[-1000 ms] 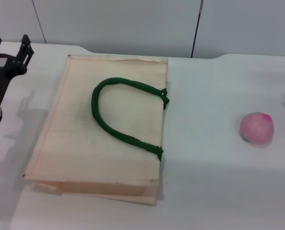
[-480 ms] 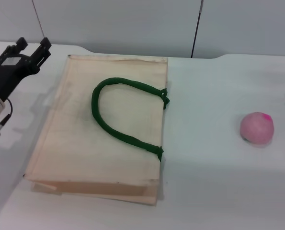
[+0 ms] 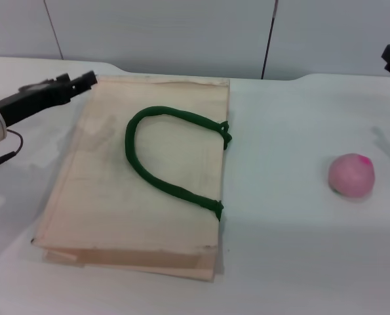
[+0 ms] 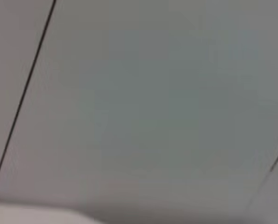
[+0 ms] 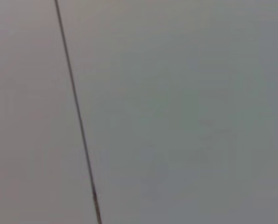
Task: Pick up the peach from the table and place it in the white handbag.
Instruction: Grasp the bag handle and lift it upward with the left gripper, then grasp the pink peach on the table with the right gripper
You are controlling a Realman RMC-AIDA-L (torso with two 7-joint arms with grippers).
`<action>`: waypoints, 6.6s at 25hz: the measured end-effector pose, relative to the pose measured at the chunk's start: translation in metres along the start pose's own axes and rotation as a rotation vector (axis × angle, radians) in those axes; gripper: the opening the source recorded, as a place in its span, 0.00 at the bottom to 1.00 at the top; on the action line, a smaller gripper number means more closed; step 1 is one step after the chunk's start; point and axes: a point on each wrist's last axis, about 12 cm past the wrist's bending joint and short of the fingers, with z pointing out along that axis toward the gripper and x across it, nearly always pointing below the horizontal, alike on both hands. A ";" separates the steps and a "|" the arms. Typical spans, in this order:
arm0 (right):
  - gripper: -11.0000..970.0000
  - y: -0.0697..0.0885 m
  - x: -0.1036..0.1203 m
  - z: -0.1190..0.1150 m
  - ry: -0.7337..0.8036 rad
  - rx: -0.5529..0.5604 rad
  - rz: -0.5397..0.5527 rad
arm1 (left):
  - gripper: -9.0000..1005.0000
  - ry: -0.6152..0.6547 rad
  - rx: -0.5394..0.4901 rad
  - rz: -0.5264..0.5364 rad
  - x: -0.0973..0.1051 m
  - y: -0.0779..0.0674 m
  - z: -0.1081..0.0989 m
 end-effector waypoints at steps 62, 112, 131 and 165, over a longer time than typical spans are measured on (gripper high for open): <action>0.91 0.000 -0.008 0.004 0.045 -0.055 -0.011 | 0.72 0.595 0.040 0.128 -0.004 -0.043 0.063; 0.92 0.011 -0.003 -0.010 0.569 -0.417 -0.154 | 0.13 0.199 0.475 0.045 -0.060 -0.066 0.034; 0.88 0.011 0.006 -0.009 0.705 -0.402 -0.184 | 0.13 0.136 0.530 0.027 -0.065 -0.067 0.022; 0.54 0.020 -0.001 -0.008 0.697 -0.460 -0.209 | 0.13 0.137 0.538 0.021 -0.067 -0.065 0.019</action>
